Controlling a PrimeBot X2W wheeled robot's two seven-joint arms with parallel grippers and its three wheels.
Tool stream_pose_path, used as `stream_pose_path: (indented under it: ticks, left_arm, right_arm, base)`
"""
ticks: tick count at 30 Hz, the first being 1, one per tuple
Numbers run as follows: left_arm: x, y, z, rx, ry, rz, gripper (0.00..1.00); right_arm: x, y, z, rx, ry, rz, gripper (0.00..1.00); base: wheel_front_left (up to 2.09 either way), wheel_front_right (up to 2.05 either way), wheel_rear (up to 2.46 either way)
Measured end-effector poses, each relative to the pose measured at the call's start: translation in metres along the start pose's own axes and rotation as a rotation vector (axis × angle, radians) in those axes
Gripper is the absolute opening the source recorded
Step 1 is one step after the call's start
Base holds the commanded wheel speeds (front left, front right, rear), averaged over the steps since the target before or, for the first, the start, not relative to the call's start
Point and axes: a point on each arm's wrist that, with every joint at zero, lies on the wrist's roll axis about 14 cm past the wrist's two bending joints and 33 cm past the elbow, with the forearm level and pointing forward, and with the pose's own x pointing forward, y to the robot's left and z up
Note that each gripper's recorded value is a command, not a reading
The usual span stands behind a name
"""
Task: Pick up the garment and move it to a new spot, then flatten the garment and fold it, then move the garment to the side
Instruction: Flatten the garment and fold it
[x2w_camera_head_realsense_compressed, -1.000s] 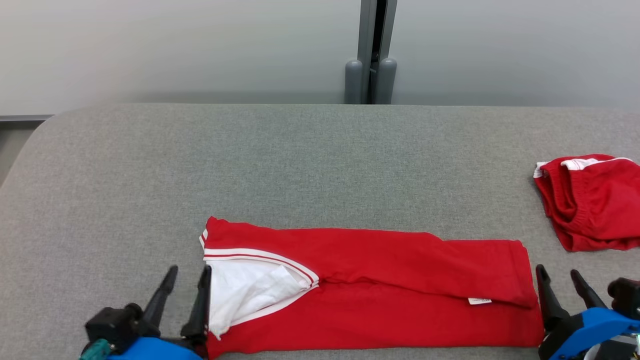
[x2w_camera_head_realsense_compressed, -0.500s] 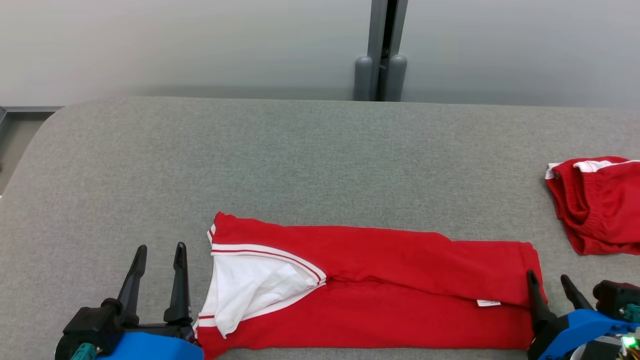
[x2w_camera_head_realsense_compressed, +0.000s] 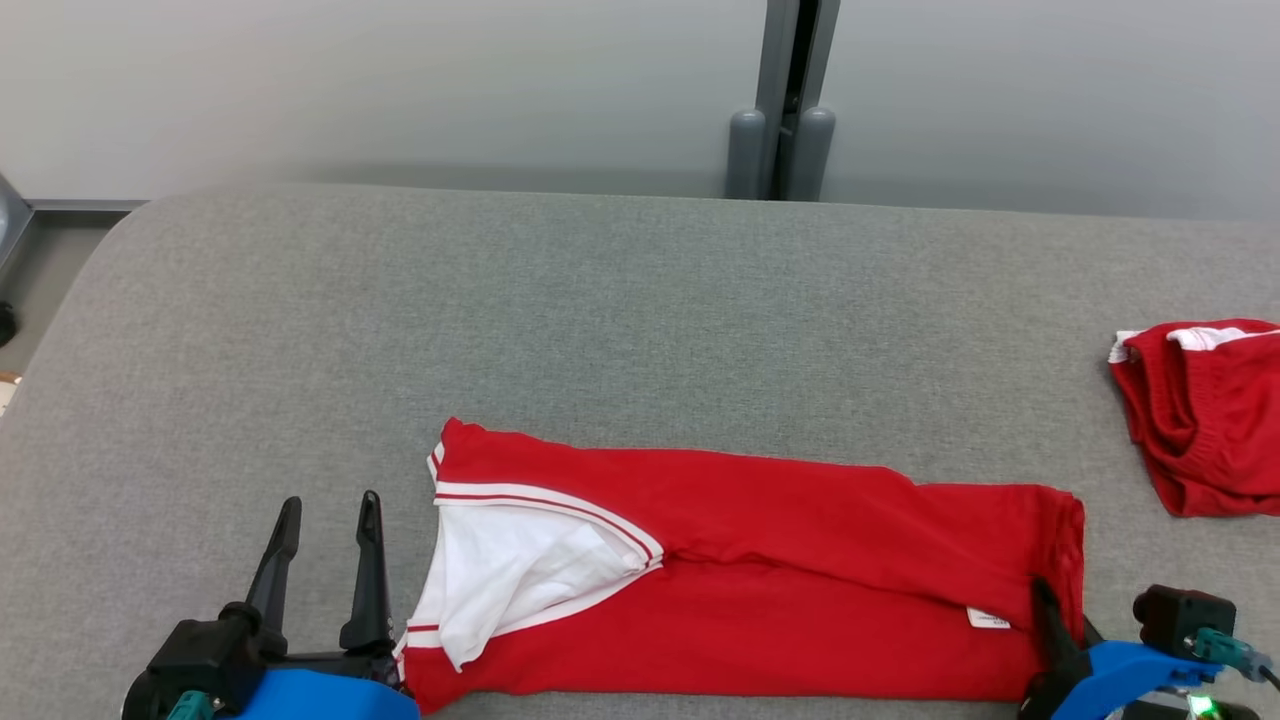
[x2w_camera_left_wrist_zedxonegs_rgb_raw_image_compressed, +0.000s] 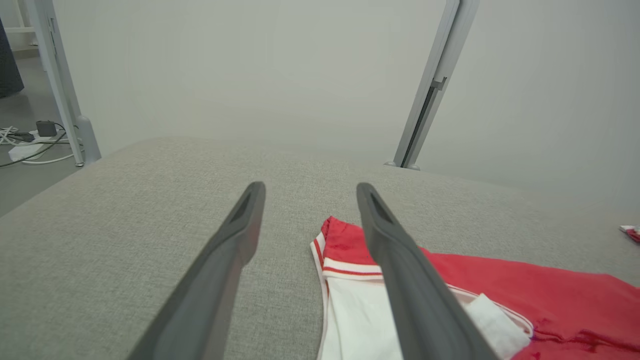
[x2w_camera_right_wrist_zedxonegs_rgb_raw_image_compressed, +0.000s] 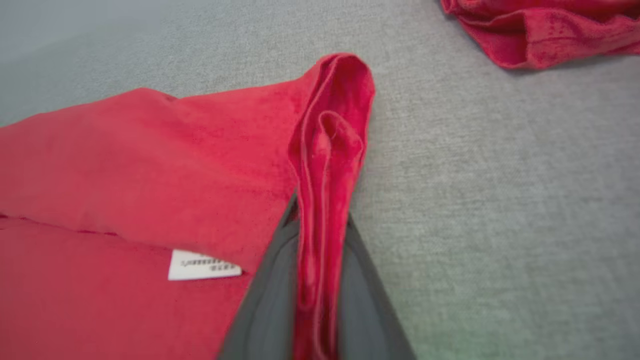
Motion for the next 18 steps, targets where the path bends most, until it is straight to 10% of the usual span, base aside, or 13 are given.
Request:
stream_pose_path:
  ticks: [13, 18]
  left_arm:
    - [0.008, -0.024, -0.004, -0.004, 0.003, -0.066, 1.0]
    - [0.008, -0.026, -0.007, -0.003, 0.012, -0.073, 1.0]
  right_arm:
    - [-0.022, -0.061, 0.073, -0.024, -0.186, -0.169, 0.0]
    - [-0.02, -0.033, 0.081, -0.024, -0.188, -0.087, 0.0]
  base:
    - [0.0, 0.0, 0.0]
    - [0.0, 0.0, 0.0]
